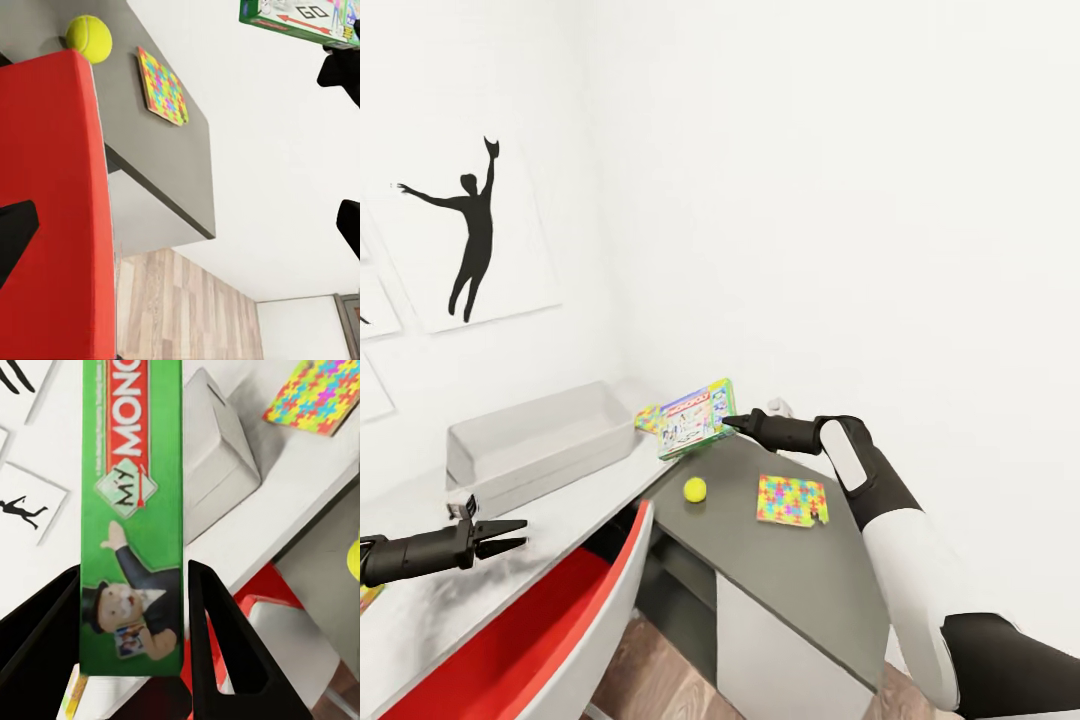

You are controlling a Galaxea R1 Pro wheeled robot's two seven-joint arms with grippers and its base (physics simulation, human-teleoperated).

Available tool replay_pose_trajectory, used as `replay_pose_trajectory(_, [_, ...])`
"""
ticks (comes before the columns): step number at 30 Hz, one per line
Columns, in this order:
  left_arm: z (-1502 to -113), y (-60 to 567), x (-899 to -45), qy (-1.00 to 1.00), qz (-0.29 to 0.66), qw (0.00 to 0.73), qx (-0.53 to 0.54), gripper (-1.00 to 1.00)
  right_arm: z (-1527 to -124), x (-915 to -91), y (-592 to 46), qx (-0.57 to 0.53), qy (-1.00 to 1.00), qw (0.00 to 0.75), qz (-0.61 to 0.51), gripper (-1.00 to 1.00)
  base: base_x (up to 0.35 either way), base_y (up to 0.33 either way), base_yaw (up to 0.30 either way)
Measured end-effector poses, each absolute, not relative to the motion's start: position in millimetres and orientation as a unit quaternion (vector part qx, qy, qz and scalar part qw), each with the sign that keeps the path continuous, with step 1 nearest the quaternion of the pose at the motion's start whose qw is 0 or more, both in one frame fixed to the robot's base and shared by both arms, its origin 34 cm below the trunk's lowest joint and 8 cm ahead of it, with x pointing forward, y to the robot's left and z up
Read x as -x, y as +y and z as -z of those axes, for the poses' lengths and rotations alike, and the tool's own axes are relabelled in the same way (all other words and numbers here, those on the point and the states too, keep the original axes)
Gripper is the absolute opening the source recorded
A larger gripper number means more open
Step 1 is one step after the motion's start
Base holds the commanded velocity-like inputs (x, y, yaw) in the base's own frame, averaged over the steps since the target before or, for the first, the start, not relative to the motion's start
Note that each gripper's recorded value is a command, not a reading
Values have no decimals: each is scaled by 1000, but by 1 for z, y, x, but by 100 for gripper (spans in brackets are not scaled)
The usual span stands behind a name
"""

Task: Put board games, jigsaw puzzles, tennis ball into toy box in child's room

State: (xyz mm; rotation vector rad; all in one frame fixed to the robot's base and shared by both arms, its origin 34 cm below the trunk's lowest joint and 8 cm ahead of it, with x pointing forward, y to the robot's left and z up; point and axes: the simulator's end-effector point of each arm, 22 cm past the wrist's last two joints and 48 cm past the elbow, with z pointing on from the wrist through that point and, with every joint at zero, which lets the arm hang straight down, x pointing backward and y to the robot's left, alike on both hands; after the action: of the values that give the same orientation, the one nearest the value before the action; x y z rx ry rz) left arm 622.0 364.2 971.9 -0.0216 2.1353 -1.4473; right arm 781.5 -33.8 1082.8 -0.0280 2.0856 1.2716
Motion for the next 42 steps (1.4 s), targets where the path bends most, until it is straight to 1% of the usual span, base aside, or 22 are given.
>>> replay_pose_trajectory(13, [-972, 365, -622, 796, 538, 277, 8, 100, -1083, -781, -34, 10, 801, 342, -491, -100, 293, 27, 283])
replay_pose_trajectory(25, [-972, 365, -622, 796, 539, 277, 8, 100, -1084, -782, -35, 9, 801, 342, -492, -100, 49, 10, 282])
replay_pose_trajectory(31, [-972, 365, -622, 796, 538, 277, 8, 100, -1085, -782, -36, 6, 799, 342, -495, -100, 8, 7, 91])
replay_pose_trajectory(37, [-972, 365, -622, 796, 539, 277, 8, 100, -1085, -783, -39, 6, 799, 343, -493, -100, 177, 65, 11])
replay_pose_trajectory(42, [-972, 365, -622, 796, 538, 277, 8, 100, -1085, -784, -40, 5, 799, 344, -493, -100, 66, 42, 1])
